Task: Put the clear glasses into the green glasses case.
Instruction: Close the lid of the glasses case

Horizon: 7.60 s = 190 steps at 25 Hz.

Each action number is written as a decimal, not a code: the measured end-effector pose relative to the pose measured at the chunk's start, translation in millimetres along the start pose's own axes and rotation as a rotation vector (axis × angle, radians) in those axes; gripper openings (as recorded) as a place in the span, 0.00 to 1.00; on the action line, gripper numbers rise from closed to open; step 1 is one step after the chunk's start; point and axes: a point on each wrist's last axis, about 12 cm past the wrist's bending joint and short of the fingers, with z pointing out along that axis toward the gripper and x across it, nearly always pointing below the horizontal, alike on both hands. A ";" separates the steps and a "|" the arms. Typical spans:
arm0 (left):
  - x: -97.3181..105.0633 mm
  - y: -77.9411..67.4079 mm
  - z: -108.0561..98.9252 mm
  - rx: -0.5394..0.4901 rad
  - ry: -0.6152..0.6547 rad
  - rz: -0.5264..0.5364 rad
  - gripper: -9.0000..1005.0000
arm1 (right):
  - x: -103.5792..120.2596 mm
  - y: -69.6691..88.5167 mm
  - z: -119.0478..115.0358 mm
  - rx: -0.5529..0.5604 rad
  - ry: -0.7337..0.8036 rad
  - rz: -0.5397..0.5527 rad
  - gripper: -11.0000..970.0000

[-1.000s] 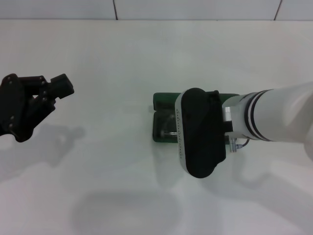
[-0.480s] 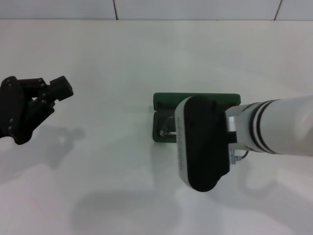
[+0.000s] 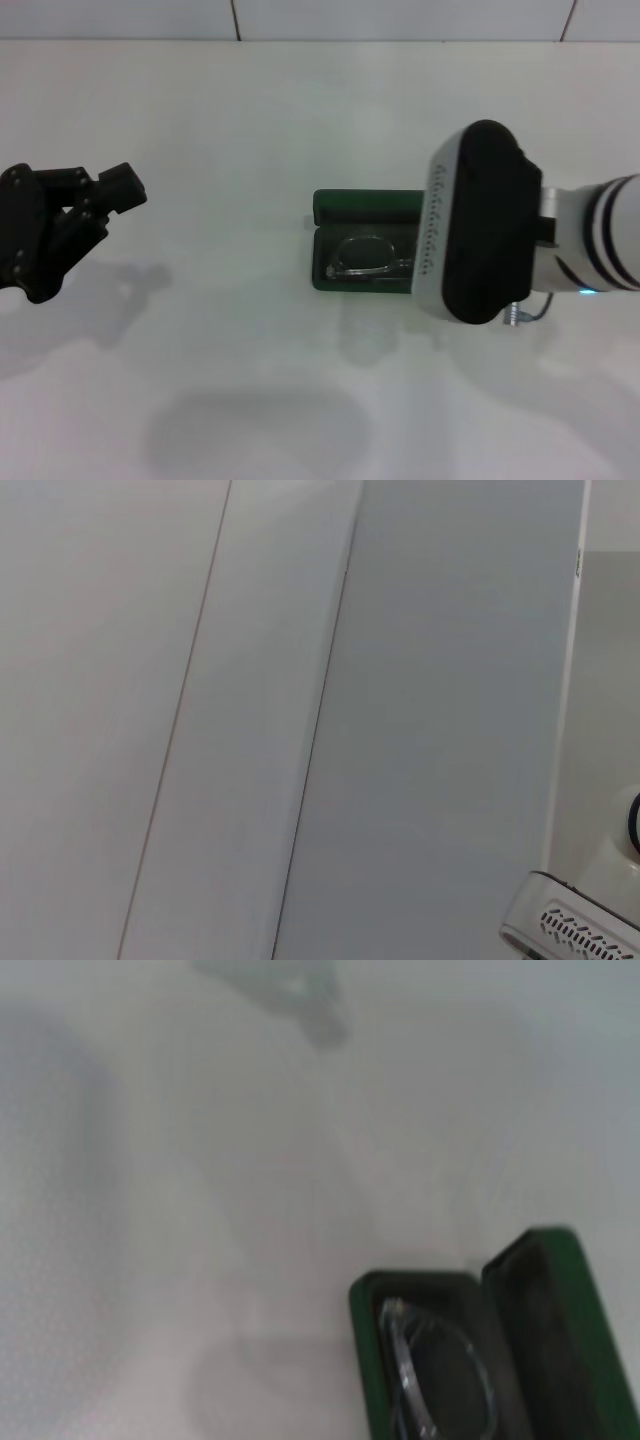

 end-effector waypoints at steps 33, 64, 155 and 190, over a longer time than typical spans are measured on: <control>-22.3 36.7 57.4 0.057 0.116 -0.130 0.06 | 181.1 -62.4 -136.3 0.102 -1.092 0.559 0.04; -17.9 27.5 27.8 -0.084 0.055 -0.123 0.09 | 114.1 -50.0 -32.7 -0.199 -0.117 0.458 0.05; 12.6 12.4 33.6 -0.069 0.019 -0.173 0.09 | 40.2 -55.0 33.6 -0.173 0.152 0.248 0.01; -20.8 43.7 71.4 0.055 0.117 -0.090 0.10 | 178.0 -38.0 -126.3 -0.064 -0.590 0.500 0.06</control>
